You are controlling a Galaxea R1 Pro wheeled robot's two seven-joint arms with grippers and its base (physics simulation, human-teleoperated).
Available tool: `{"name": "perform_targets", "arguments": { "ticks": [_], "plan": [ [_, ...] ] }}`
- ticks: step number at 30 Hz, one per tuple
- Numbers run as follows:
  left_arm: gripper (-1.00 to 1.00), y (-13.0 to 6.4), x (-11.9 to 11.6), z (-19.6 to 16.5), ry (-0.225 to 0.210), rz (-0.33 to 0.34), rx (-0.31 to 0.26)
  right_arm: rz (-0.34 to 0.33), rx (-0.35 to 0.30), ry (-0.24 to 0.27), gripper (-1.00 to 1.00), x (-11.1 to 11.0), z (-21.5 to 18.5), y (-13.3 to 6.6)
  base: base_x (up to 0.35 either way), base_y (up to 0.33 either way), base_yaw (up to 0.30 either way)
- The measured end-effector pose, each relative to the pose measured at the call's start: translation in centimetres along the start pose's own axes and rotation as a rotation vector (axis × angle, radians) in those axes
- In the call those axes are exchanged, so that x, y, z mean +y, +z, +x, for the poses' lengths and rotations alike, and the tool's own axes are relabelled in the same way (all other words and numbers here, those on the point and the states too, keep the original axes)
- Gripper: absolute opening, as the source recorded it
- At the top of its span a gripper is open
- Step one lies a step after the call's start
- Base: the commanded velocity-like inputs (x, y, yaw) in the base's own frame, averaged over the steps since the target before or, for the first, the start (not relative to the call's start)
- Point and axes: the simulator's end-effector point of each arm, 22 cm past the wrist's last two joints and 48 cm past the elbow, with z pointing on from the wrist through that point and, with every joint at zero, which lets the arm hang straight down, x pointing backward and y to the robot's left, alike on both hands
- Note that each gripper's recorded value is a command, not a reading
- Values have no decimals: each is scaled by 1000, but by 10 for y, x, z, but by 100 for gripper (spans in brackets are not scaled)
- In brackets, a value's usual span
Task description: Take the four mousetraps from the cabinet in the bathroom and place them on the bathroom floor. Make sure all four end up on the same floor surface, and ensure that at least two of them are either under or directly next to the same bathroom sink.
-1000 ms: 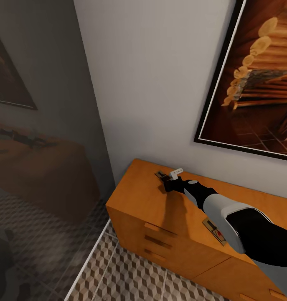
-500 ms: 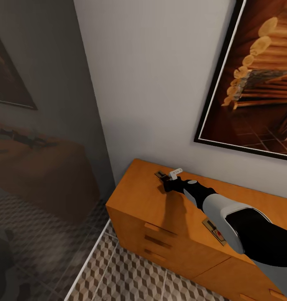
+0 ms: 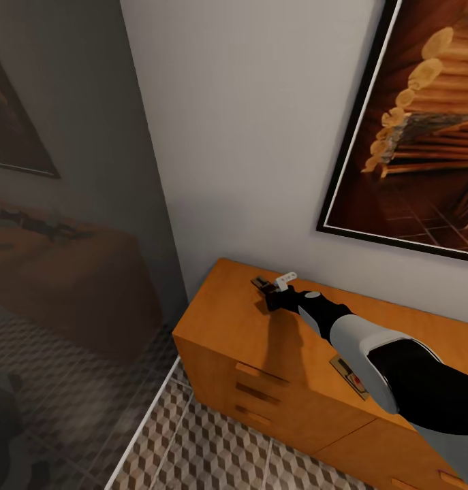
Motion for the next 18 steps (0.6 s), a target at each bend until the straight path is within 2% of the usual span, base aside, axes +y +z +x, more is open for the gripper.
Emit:
{"name": "perform_targets", "arguments": {
  "ticks": [13,18],
  "plan": [
    [100,0,0,0,0,0,0,1,-14,-3,-100,0,-8,0,0,0,0],
    [100,0,0,0,0,0,0,0,-22,-9,-100,0,-28,-1,0,0,0]
  ]
}}
